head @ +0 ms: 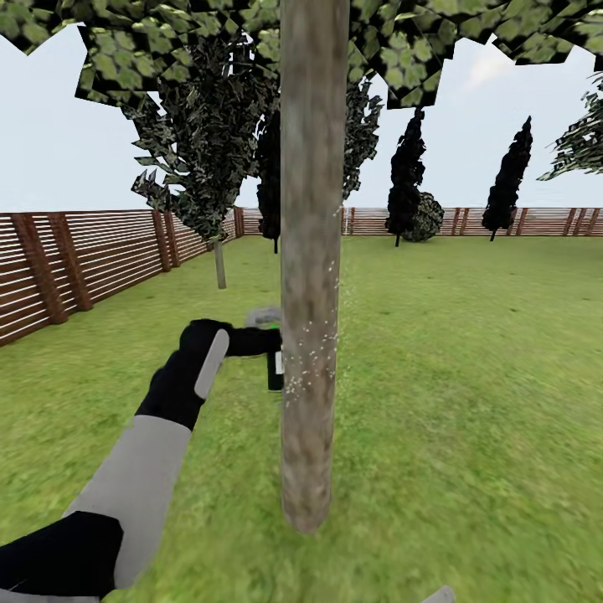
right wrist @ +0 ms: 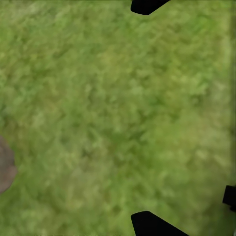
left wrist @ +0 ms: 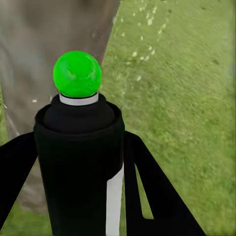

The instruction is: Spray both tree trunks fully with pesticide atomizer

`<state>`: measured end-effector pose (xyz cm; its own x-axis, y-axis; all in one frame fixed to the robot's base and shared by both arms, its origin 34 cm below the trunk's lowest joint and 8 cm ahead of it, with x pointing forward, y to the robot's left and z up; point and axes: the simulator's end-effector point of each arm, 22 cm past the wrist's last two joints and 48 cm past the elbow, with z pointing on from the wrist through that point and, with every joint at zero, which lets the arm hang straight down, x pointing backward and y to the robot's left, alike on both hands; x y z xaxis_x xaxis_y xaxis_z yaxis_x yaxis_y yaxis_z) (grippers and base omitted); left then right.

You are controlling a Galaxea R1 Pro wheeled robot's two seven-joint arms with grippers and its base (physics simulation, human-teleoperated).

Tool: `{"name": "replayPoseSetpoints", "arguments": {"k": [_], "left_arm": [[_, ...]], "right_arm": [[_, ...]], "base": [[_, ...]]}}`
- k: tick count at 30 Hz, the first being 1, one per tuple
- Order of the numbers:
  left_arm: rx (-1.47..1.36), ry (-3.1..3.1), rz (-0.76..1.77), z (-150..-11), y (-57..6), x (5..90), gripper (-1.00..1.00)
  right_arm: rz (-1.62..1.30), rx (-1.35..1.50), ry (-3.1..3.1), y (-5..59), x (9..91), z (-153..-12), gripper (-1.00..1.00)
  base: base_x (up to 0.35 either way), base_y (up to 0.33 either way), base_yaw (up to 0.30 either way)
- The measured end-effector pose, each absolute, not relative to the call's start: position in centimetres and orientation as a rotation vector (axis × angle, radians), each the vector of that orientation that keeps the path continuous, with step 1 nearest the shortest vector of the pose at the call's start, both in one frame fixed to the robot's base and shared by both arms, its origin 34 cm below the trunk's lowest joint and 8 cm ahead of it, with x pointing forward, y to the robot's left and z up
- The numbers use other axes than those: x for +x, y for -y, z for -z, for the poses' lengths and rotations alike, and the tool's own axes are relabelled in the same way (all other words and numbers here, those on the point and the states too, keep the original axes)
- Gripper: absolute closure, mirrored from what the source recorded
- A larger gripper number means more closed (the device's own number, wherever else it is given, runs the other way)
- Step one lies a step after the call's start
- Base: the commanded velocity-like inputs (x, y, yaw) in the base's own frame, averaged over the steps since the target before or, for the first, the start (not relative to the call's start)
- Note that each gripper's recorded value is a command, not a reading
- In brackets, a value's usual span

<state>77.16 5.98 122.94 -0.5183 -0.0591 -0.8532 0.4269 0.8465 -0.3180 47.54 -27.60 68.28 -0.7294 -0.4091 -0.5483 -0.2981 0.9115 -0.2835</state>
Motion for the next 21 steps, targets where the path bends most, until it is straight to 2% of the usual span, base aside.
{"name": "replayPoseSetpoints", "arguments": {"k": [9, 21], "left_arm": [[0.318, -1.889, 0.57, -134.9, -6.0, 79.0, 1.0], [0.316, -1.799, 0.553, -141.0, -6.5, 79.3, 1.0]], "right_arm": [[0.231, -0.504, -2.442, 27.5, 47.4, -68.2, -1.0], [0.231, -0.505, -2.45, 27.6, 46.9, -68.0, -1.0]], "base": [[0.0, 0.0, 0.0], [0.0, 0.0, 0.0]]}}
